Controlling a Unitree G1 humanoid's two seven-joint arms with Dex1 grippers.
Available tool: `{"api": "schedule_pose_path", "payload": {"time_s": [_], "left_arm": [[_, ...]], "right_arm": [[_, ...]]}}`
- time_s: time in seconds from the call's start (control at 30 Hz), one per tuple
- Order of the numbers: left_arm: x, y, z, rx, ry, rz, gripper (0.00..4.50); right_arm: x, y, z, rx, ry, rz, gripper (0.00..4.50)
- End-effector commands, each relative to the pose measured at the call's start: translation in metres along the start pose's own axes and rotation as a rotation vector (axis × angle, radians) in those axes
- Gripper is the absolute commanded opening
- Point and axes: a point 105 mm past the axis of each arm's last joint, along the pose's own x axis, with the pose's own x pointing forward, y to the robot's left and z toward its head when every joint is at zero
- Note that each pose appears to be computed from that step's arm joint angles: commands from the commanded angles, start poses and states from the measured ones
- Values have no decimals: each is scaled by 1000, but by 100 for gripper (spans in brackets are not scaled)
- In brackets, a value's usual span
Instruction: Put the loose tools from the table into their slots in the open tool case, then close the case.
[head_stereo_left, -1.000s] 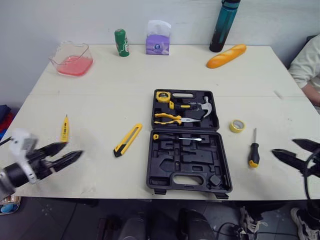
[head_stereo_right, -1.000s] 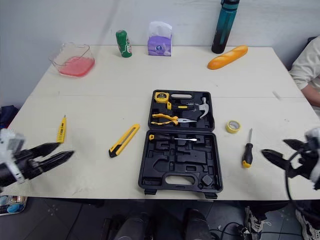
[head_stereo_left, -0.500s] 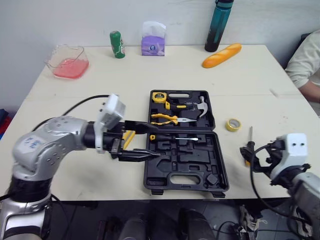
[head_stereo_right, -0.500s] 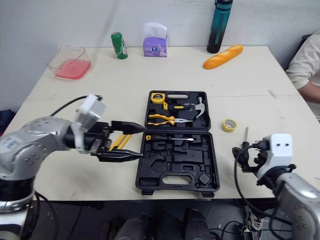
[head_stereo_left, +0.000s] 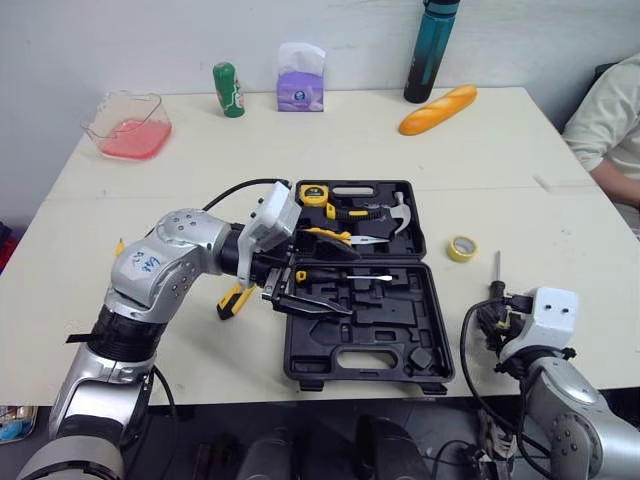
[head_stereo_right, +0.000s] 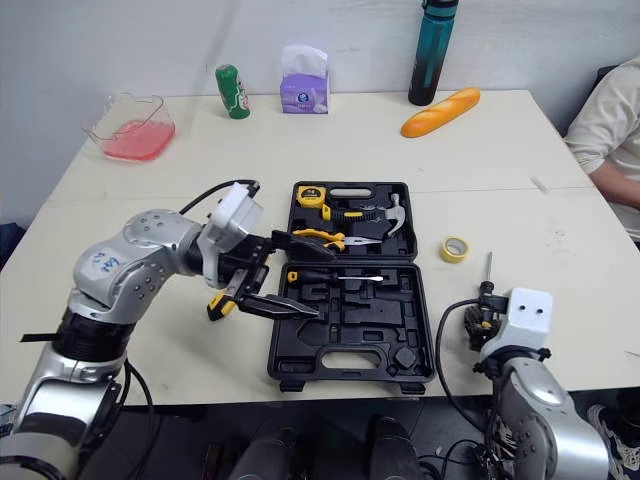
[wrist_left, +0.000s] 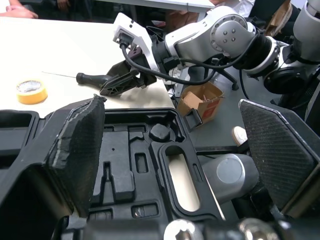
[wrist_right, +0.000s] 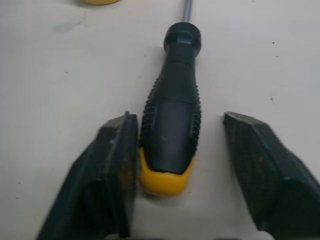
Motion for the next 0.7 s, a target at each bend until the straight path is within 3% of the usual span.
{"api": "schedule_pose_path", "payload": {"time_s": [0.03, 0.2, 0.33, 0.47, 0.7], "left_arm": [[-2, -2, 7, 48, 8, -19, 450], [-3, -4, 5, 48, 11, -17, 450], [-9, -4, 1, 33, 18, 17, 450], [-25, -4, -7, 5, 42, 92, 450], [-56, -17, -27, -29, 149, 214, 450]], "right_arm": [[-10, 0, 7, -20, -31, -8, 101], [-14, -3, 7, -33, -23, -10, 100], [-26, -7, 41, -124, -121, 81, 100], [-43, 5, 76, -289, -141, 386, 100], [-65, 51, 100, -633, 27, 1017, 100]]}}
